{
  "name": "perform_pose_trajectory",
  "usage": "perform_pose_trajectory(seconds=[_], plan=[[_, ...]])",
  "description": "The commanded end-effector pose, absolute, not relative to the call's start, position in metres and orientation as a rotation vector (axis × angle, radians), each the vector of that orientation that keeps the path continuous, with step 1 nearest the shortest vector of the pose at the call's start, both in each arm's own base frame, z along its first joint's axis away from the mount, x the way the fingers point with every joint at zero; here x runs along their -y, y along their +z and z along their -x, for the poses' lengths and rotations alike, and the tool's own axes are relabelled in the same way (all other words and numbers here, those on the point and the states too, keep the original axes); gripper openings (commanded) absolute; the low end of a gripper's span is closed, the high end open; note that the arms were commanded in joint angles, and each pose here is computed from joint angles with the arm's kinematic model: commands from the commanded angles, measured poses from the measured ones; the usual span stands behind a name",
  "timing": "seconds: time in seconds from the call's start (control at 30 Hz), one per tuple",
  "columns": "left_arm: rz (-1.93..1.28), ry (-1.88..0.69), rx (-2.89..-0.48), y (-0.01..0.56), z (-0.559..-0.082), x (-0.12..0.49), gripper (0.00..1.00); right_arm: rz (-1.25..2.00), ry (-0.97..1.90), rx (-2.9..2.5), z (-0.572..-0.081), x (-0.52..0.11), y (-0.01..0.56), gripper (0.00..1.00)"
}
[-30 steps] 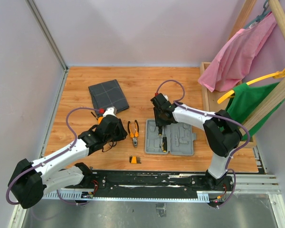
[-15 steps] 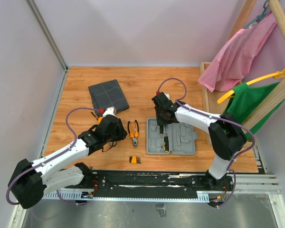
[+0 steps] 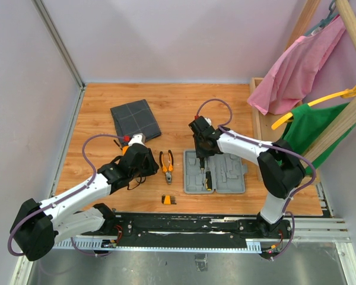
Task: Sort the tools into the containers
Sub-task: Adjust the screwdriver in the storage box.
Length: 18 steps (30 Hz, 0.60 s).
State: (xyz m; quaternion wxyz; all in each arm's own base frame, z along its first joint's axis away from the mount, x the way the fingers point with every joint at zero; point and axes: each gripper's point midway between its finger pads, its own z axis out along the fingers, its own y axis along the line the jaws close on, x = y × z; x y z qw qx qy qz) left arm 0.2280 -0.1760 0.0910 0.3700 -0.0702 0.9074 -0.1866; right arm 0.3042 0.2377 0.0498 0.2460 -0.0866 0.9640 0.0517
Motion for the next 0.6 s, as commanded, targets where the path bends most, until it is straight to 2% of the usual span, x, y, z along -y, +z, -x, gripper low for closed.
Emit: perform_pose_trajectory(seconds=[0.0, 0.1, 0.4, 0.57], plan=[[0.186, -0.466, -2.326, 0.091, -0.229, 0.171, 0.38, 0.256, 0.095, -2.653, -0.304, -0.242, 0.036, 0.26], [0.186, -0.463, -2.327, 0.091, -0.229, 0.171, 0.38, 0.261, 0.096, -2.668, -0.303, -0.243, 0.028, 0.28], [0.192, -0.442, -2.327, 0.092, -0.229, 0.167, 0.39, 0.273, 0.175, -2.591, -0.305, -0.247, 0.062, 0.52], [0.200, -0.420, -2.318, 0.094, -0.235, 0.163, 0.41, 0.325, 0.270, -2.521, -0.297, -0.248, 0.090, 0.56]])
